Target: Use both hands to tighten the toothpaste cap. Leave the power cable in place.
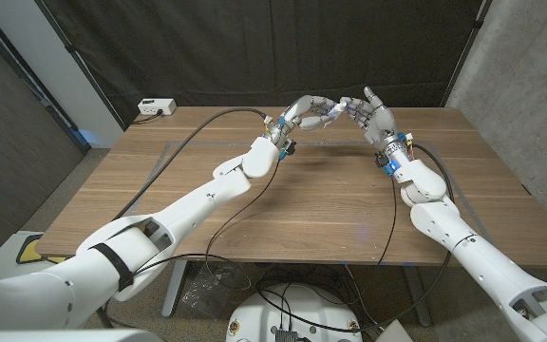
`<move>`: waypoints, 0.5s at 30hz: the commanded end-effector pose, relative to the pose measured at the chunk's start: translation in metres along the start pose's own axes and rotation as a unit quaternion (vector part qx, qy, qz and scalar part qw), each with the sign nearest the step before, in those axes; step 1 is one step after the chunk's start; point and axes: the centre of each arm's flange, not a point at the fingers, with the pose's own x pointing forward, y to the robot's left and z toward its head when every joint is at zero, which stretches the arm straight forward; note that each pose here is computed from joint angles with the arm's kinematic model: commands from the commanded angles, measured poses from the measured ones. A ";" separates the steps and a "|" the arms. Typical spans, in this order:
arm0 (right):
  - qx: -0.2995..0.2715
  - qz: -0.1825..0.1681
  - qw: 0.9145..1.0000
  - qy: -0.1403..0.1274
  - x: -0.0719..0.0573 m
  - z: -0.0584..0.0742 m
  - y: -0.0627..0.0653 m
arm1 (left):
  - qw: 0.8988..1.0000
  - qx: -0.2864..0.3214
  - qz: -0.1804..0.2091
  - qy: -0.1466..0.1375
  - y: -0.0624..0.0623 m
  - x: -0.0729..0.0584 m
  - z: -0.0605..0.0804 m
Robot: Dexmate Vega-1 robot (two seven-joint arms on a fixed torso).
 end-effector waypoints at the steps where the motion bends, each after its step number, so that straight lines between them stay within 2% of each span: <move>1: 0.000 -0.013 1.000 -0.005 -0.004 0.002 -0.008 | 1.000 -0.001 0.001 -0.008 -0.001 0.007 0.001; 15: 0.000 -0.014 1.000 -0.002 -0.010 0.001 -0.010 | 1.000 -0.004 0.007 -0.015 -0.001 0.007 0.007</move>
